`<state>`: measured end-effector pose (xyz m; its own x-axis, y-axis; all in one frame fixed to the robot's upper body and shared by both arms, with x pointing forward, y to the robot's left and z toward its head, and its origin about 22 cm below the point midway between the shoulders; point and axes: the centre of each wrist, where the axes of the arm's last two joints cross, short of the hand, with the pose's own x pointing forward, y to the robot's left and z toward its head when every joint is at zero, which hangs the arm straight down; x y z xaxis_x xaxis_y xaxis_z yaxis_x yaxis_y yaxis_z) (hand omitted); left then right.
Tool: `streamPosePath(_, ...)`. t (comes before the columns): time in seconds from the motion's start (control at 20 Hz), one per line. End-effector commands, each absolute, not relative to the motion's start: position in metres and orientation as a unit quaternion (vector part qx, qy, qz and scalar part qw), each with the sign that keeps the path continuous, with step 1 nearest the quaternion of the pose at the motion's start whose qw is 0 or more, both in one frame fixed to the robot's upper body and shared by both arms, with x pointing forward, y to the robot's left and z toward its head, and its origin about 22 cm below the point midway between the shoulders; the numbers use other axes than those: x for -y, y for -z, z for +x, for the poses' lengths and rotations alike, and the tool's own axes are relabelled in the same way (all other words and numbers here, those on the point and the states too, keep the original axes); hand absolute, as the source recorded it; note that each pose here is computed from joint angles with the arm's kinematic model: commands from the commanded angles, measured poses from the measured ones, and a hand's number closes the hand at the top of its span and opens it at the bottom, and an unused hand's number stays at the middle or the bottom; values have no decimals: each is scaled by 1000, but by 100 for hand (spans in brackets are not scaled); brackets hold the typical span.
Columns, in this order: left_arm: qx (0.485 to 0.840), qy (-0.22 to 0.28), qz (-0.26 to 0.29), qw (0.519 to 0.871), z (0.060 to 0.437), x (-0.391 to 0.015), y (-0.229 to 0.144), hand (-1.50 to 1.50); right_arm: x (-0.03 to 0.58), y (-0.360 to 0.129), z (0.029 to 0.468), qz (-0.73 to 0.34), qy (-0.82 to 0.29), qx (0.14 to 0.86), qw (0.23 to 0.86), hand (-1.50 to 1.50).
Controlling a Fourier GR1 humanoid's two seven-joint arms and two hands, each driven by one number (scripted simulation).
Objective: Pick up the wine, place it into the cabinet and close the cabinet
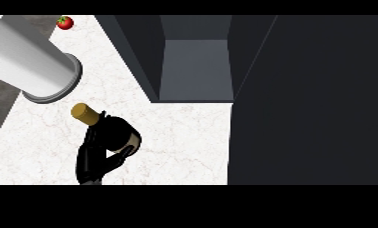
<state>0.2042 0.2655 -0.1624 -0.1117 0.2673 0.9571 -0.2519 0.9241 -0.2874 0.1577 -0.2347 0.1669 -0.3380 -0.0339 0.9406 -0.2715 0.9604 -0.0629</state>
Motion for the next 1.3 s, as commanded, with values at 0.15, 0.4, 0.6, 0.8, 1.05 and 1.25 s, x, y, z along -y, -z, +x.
streamPosePath(0.15,713,-187,-23,675,211,-254,176,150,238,-165,155,96,-107,814,563,-150)
streamPosePath(0.4,716,-182,-28,674,208,-267,176,150,237,-160,151,90,-102,812,567,-150)
streamPosePath(0.6,725,-168,-32,668,209,-247,176,150,250,-166,164,91,-110,809,570,-150)
streamPosePath(0.8,712,-137,-66,685,164,-274,186,150,235,-165,155,92,-109,811,568,-150)
streamPosePath(1.05,718,-127,-101,677,135,-295,189,150,239,-159,165,88,-105,811,569,-150)
streamPosePath(1.25,734,-129,-118,656,138,-273,174,150,241,-165,160,75,-100,813,569,-150)
